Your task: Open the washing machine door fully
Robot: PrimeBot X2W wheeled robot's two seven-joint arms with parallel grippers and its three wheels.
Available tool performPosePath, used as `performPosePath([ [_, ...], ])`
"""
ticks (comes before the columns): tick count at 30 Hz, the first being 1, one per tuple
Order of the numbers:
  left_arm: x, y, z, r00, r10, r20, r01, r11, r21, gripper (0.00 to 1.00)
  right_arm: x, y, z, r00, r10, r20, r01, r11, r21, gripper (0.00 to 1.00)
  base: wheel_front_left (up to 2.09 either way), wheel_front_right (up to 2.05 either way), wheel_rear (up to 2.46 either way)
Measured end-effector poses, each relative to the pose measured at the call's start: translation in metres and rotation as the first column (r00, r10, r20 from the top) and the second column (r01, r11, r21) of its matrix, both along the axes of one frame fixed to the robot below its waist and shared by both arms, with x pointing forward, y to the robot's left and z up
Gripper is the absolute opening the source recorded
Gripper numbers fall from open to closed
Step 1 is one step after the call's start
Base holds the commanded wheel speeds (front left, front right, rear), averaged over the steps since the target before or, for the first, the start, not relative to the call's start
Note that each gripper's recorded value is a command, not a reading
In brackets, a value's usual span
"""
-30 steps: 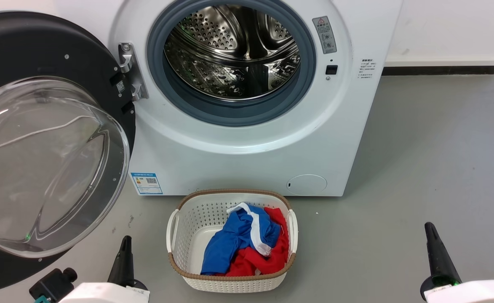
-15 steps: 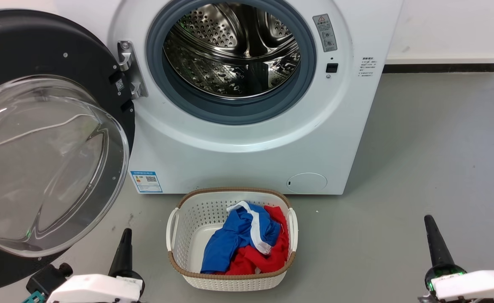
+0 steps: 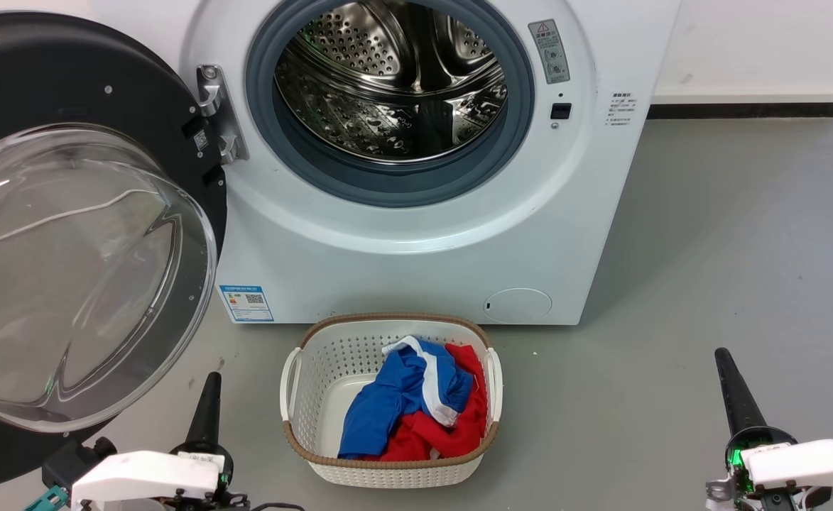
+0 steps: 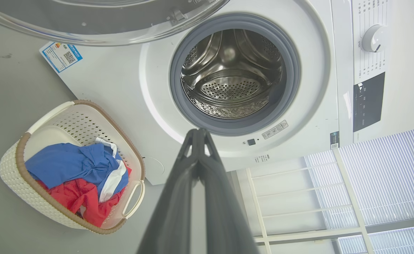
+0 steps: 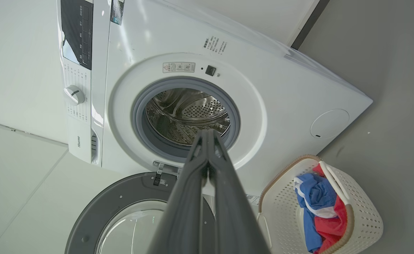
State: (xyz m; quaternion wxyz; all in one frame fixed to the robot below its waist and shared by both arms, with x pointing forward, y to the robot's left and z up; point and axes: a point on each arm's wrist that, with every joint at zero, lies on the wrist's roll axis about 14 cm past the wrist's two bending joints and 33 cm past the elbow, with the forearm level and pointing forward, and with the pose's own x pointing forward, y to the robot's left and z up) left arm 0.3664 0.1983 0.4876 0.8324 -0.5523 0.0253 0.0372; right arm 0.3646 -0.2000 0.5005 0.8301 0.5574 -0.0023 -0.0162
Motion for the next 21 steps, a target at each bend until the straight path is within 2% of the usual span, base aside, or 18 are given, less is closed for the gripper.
performPosePath([
  [21,0.0094,0.0000,0.0058,1.000,-0.004,0.028,0.009,0.982,-0.189,0.00,0.0095,-0.0001,-0.0008,1.000,0.011,-0.005,-0.010,0.984,0.181,0.00,0.00,0.00,0.00],
])
